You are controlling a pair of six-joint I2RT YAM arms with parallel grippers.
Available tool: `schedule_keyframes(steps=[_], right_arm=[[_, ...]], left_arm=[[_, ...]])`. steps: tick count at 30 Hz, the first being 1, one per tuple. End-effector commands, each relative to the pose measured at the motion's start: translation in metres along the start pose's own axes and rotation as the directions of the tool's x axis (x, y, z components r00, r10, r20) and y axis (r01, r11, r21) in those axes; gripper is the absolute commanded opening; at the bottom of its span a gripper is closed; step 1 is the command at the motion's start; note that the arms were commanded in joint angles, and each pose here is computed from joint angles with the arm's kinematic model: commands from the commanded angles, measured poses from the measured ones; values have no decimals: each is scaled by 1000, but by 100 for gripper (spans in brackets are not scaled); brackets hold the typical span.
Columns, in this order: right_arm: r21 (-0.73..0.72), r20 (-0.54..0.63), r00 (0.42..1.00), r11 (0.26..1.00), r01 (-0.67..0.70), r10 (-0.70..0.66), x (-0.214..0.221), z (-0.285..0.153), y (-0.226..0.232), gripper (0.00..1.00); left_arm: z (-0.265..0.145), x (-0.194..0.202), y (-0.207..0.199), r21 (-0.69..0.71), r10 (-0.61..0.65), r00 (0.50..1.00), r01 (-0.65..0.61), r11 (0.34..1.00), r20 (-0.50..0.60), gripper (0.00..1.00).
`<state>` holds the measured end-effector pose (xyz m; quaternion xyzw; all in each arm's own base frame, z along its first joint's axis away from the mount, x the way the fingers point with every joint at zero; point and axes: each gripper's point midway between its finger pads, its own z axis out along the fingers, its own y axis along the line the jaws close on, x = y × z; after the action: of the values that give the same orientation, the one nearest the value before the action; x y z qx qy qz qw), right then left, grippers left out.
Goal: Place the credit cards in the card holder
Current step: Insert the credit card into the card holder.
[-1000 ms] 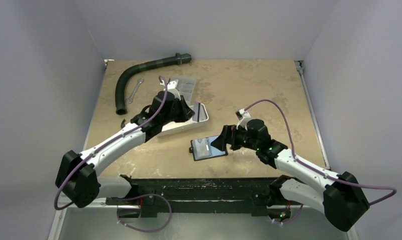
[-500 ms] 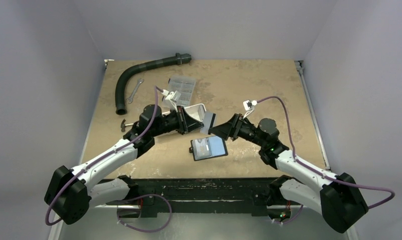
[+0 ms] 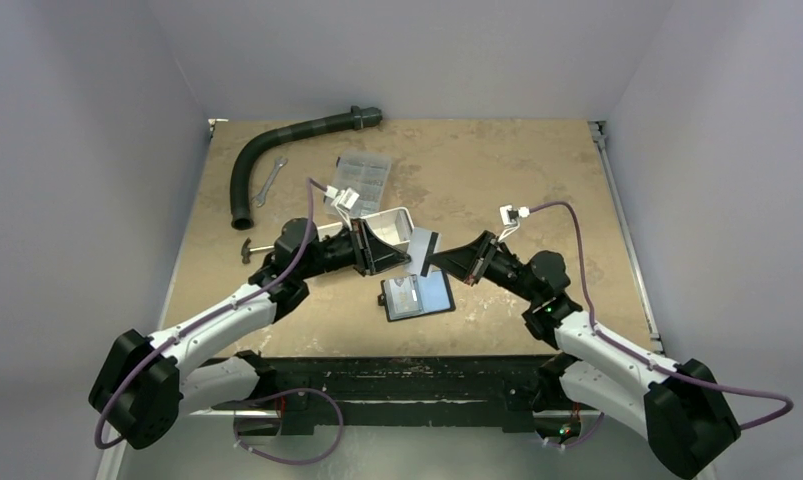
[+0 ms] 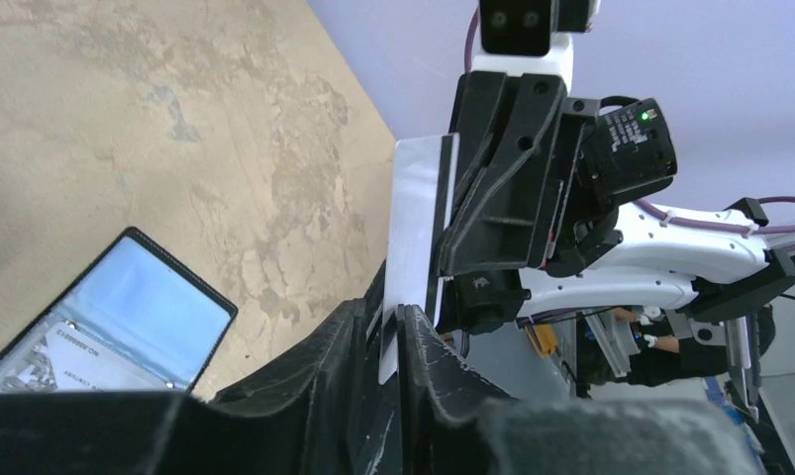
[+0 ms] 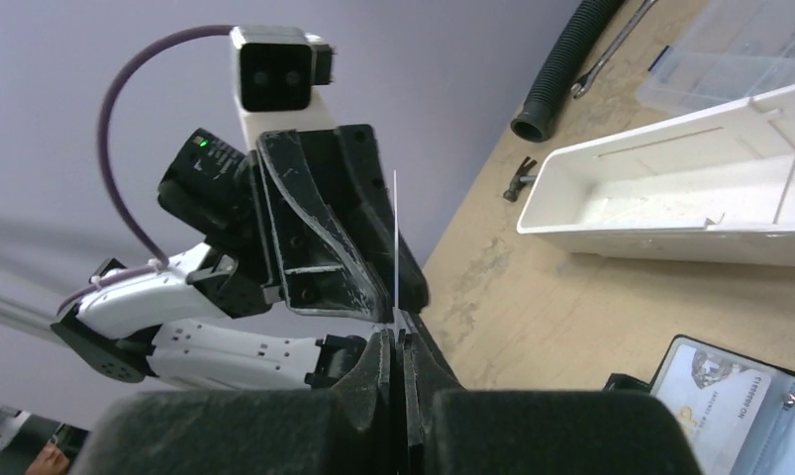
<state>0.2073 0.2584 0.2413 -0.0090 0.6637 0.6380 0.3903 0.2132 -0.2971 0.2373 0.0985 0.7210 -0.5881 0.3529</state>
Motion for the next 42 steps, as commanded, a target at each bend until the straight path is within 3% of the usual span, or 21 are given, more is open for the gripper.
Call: schedule_keyframes(steps=[1,4,9,15,23,25,28,29,32,33,36,40,42], right_arm=[[-85,12,999,995,51,-50,-7,-2,19,0],[-120,-43,997,991,59,-64,0,-2,23,0],[-125,-158,983,990,68,-88,16,-3,19,0],[-113,-282,952,990,88,-117,30,-8,13,0],[-76,-281,950,990,118,-135,27,-12,3,0],[-72,-281,951,991,110,-126,26,-12,1,0],[-53,-287,952,994,94,-105,26,-12,-5,0],[-20,-297,950,995,95,-96,27,-12,-13,0],[228,-331,938,955,187,-104,20,-14,-66,32],[315,-353,930,923,222,-104,19,-19,-84,35],[465,-409,910,841,277,-74,22,-33,-120,40],[491,-429,901,818,299,-72,23,-32,-137,40],[460,-448,893,844,275,-47,32,-27,-141,32]], left_arm=[[4,6,-8,49,11,997,-8,999,-70,28],[7,9,-7,54,28,994,-23,998,-103,33],[8,9,-7,54,77,988,-71,996,-132,26],[8,16,-9,111,83,977,-61,992,-196,30],[6,26,-11,152,48,972,-13,988,-230,27],[6,27,-15,178,39,973,2,984,-227,23],[5,30,-14,187,29,973,15,982,-231,6],[6,31,-7,152,21,972,15,988,-232,3],[11,34,52,-151,-16,967,-23,988,-255,0],[7,40,76,-271,-50,958,-30,962,-284,0],[-6,64,124,-484,-168,926,-17,875,-337,0],[7,78,126,-428,-218,924,68,901,-313,0],[9,79,127,-426,-227,925,81,901,-305,0]])
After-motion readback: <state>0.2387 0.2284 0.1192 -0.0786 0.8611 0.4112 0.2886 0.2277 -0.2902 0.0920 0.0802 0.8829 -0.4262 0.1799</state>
